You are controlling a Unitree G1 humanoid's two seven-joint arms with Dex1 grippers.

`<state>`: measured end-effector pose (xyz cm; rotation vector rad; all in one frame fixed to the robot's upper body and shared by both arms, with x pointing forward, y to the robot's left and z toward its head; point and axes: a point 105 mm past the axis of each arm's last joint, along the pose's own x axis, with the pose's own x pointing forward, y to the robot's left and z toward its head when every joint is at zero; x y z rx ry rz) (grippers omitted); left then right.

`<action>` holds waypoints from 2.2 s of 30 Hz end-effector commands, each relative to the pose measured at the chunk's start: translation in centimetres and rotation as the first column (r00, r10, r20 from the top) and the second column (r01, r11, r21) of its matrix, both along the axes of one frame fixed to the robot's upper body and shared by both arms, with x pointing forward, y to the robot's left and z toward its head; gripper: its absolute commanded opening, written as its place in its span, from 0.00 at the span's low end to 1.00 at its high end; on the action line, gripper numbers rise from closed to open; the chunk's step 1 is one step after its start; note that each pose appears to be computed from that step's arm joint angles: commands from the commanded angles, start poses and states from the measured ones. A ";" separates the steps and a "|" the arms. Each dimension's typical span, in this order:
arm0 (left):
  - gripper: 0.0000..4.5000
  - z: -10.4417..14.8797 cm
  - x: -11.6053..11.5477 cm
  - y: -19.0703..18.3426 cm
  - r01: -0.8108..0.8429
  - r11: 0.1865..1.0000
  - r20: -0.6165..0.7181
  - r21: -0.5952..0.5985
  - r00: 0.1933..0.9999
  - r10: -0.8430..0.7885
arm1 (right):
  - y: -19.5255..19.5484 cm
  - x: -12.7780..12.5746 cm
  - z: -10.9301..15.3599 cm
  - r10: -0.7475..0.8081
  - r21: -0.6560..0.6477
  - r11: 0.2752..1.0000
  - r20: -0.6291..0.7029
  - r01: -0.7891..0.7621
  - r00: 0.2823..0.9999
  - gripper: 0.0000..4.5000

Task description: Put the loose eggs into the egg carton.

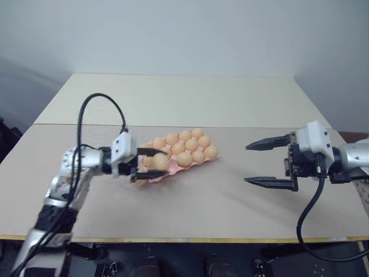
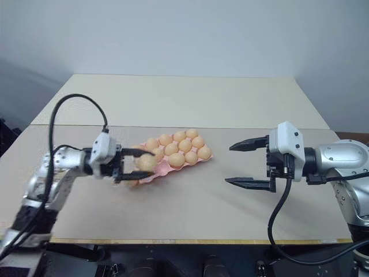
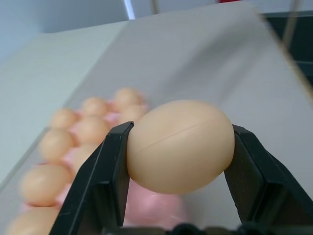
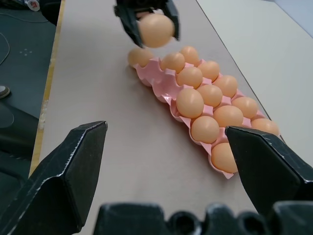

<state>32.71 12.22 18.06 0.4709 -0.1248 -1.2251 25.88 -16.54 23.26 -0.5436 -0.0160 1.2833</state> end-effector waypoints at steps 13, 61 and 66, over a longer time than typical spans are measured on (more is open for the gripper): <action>0.70 -1.3 1.4 -0.3 0.015 0.994 -0.005 0.111 1.000 -0.014 | 0.0 -0.6 1.2 -0.010 0.014 1.000 0.054 0.010 0.998 1.00; 0.99 2.8 -9.2 12.7 -0.155 0.976 -0.141 0.152 0.974 0.177 | -0.1 -0.2 0.2 0.050 0.033 0.998 -0.022 -0.050 0.998 1.00; 0.99 2.5 -8.8 12.7 -0.165 0.974 -0.135 0.158 0.973 0.187 | 0.0 -0.1 0.2 0.064 0.035 0.997 -0.024 -0.063 0.998 1.00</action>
